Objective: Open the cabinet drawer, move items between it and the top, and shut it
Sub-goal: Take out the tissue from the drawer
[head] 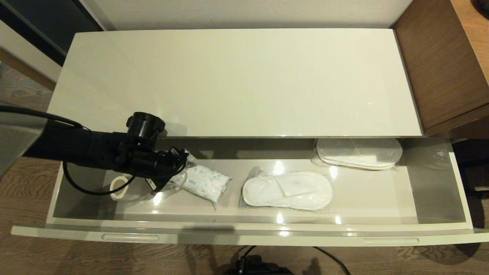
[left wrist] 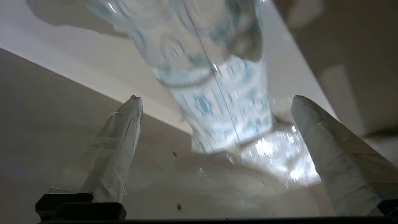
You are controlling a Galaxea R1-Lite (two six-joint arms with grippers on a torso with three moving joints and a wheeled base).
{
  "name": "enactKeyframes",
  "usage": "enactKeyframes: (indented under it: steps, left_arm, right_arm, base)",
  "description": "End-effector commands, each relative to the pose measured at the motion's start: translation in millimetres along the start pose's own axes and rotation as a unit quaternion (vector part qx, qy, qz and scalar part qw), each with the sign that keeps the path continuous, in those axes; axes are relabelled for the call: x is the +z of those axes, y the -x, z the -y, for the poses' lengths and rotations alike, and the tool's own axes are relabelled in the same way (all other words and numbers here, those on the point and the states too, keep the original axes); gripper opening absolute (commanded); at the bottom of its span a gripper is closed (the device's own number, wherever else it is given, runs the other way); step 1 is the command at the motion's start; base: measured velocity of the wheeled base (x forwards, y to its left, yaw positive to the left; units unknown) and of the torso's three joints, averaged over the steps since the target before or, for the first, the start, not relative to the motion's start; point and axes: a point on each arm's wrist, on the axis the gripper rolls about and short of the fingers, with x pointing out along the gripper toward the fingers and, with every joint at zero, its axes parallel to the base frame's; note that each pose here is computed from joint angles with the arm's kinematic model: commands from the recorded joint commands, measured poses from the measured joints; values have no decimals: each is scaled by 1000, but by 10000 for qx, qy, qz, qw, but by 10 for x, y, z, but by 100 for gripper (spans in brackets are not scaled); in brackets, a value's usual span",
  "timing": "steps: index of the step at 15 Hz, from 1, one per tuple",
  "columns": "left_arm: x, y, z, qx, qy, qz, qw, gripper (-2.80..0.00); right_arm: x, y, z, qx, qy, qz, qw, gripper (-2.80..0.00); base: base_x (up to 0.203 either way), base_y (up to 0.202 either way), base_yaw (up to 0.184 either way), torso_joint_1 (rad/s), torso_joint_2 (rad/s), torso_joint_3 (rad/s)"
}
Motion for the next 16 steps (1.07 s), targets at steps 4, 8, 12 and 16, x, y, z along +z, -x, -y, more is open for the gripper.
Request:
enactKeyframes:
  steps: [4,8,12,16]
  left_arm:
    - [54,-187,-55,311,95,60,9995,0]
    - [72,-183,-57,296,96,52,9995,0]
    - [88,-148,-6,330,119,45,9994,0]
    - [99,-68,32,641,116,38,9979,0]
  right_arm:
    - [-4,-2,0,5,8,-14,10000,-280]
    - [-4,-2,0,2,1,-14,10000,-280]
    - [-4,-2,0,2,1,-14,10000,-280]
    - [-4,-2,0,2,8,-14,10000,-280]
  base:
    - [0,0,0,0,0,0]
    - [0,0,0,0,0,0]
    - [0,0,0,0,0,0]
    - [0,0,0,0,0,0]
